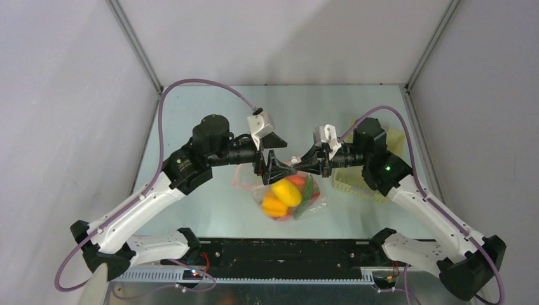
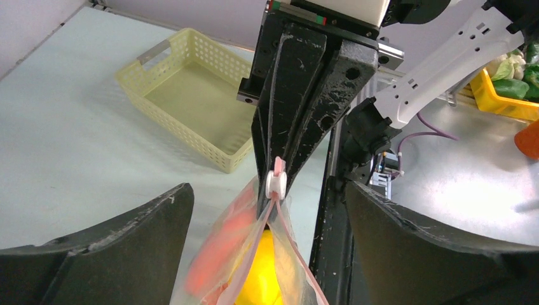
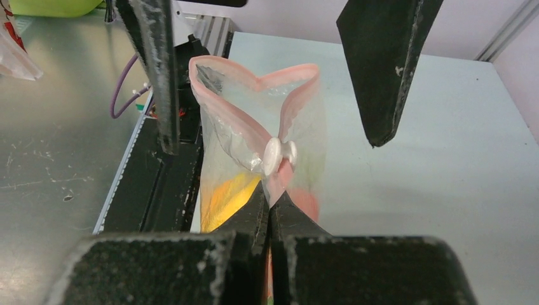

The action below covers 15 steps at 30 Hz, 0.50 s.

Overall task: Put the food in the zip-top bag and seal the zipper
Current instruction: Zip the zipper food storage bag at the center of the board.

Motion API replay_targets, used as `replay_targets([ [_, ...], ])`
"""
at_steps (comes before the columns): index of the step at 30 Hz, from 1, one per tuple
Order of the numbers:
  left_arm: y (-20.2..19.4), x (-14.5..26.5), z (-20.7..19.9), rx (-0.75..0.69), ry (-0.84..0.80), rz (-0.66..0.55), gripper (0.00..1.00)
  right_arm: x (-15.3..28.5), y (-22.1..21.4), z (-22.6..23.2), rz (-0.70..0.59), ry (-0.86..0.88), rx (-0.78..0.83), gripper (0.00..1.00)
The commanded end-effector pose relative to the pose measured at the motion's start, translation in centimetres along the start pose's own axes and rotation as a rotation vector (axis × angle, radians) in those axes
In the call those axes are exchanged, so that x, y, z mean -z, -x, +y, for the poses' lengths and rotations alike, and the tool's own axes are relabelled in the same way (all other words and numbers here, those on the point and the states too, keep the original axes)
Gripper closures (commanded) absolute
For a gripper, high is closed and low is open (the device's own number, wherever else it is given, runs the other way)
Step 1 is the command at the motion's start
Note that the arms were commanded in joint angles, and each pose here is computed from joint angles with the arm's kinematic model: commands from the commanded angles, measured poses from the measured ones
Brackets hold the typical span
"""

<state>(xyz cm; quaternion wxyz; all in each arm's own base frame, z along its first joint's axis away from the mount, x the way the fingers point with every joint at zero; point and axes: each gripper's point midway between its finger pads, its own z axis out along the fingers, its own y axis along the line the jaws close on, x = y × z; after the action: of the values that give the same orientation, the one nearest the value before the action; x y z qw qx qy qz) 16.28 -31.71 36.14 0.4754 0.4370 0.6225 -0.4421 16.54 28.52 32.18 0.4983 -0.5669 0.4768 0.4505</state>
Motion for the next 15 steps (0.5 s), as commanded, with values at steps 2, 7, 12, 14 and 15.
replay_targets([
  [2, 2.6, -0.2, -1.2, -0.012, -0.064, -0.063, 0.11, -0.1, 1.8, 0.0, -0.012, 0.003, 0.056, 1.00],
  [7, 1.9, -0.7, -1.0, -0.004, -0.074, -0.041, 0.27, 0.0, 2.0, 0.3, -0.013, 0.005, 0.063, 1.00],
  [12, 1.9, -1.3, -1.1, 0.015, -0.091, -0.039, 0.37, -0.1, 1.8, 0.4, -0.005, 0.005, 0.061, 1.00],
  [14, 1.7, -1.6, -1.1, 0.020, -0.101, -0.031, 0.41, -0.1, 1.7, 0.4, -0.002, 0.002, 0.063, 1.00],
  [15, 1.6, -1.7, -1.2, 0.021, -0.108, -0.031, 0.42, -0.1, 1.8, 0.5, -0.002, 0.003, 0.066, 1.00],
])
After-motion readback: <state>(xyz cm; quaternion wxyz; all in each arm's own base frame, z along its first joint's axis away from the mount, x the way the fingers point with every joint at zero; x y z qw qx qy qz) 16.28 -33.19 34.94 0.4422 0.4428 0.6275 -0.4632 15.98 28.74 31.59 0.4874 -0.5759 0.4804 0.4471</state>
